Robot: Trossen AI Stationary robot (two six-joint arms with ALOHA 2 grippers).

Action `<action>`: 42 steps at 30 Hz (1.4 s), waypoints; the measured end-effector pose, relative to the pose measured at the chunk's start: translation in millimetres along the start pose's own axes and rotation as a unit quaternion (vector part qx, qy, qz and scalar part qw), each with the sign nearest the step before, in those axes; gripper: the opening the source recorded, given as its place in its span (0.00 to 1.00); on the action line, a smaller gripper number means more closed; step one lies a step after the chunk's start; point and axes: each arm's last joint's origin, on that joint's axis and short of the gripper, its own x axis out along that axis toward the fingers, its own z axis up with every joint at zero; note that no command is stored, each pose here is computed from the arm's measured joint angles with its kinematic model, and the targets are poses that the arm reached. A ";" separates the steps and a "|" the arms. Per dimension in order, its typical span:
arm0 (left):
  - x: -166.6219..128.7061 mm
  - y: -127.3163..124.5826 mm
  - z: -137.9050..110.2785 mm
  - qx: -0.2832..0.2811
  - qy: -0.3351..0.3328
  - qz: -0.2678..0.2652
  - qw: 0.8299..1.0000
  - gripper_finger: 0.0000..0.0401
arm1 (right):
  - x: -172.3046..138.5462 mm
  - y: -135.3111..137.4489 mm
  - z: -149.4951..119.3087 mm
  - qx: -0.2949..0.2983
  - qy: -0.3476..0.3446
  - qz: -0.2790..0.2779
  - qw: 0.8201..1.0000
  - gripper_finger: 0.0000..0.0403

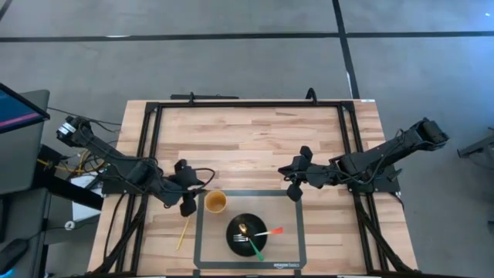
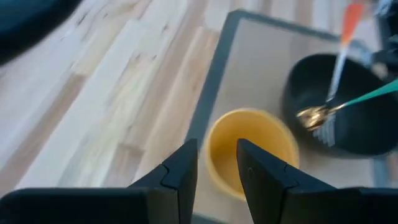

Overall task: Pick & Place Utensil
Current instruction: Put the yellow straw into the yellow cup on the transparent mat

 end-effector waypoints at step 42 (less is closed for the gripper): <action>77.5 -10.9 -99.8 -0.203 0.273 0.109 0.934 0.28 | -0.1 0.6 -0.4 0.000 0.004 0.009 1.000 0.04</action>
